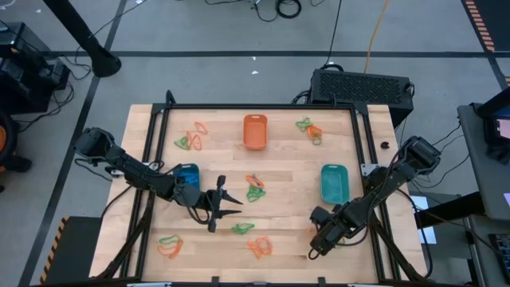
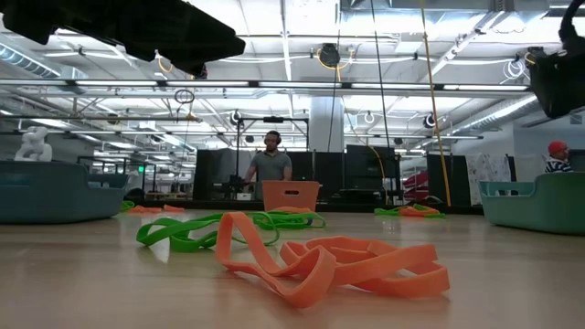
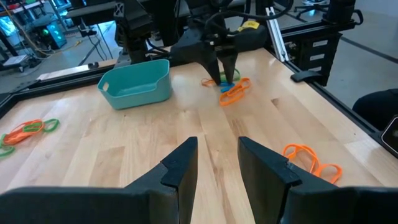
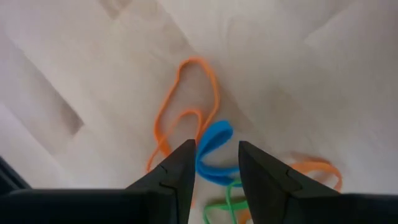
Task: Sort rubber bands into baskets
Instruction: Put the blue rubber band into the blue bin
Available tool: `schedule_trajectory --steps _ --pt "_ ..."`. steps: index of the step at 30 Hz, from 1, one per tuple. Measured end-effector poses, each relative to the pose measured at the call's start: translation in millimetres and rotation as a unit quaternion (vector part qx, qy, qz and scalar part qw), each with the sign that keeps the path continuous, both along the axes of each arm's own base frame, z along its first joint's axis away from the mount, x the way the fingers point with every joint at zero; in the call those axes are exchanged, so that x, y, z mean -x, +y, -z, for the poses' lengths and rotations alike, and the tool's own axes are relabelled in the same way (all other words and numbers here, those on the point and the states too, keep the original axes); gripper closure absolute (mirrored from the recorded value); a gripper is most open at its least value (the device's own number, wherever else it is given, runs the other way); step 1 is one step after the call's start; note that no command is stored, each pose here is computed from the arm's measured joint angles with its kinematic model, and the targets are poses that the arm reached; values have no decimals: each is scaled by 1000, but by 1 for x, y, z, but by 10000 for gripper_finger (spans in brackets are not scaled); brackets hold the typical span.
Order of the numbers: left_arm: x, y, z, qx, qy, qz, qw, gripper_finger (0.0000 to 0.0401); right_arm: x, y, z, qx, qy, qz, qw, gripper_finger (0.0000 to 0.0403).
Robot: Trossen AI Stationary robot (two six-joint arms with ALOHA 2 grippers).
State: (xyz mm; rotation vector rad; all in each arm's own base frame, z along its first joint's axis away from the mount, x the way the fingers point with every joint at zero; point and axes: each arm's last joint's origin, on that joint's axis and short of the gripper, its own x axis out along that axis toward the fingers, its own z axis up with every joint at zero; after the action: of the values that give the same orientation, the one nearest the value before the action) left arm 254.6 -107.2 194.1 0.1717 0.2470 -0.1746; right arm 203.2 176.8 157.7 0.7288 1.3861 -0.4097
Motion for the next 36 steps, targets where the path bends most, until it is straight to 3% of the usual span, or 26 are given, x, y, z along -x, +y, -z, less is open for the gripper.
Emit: schedule_trajectory --steps 16,22,32,36 --pt "0 0 0 0 0 0 1000 278 -2 -1 5 18 -8 70 997 289" --pt "0 0 1 -1 4 0 1000 278 -6 3 17 23 2 70 997 289" --pt "0 0 1 5 8 -3 1000 278 -2 0 14 25 20 63 998 290" --pt "0 0 2 4 9 -3 1000 278 0 -1 15 31 31 60 997 307"
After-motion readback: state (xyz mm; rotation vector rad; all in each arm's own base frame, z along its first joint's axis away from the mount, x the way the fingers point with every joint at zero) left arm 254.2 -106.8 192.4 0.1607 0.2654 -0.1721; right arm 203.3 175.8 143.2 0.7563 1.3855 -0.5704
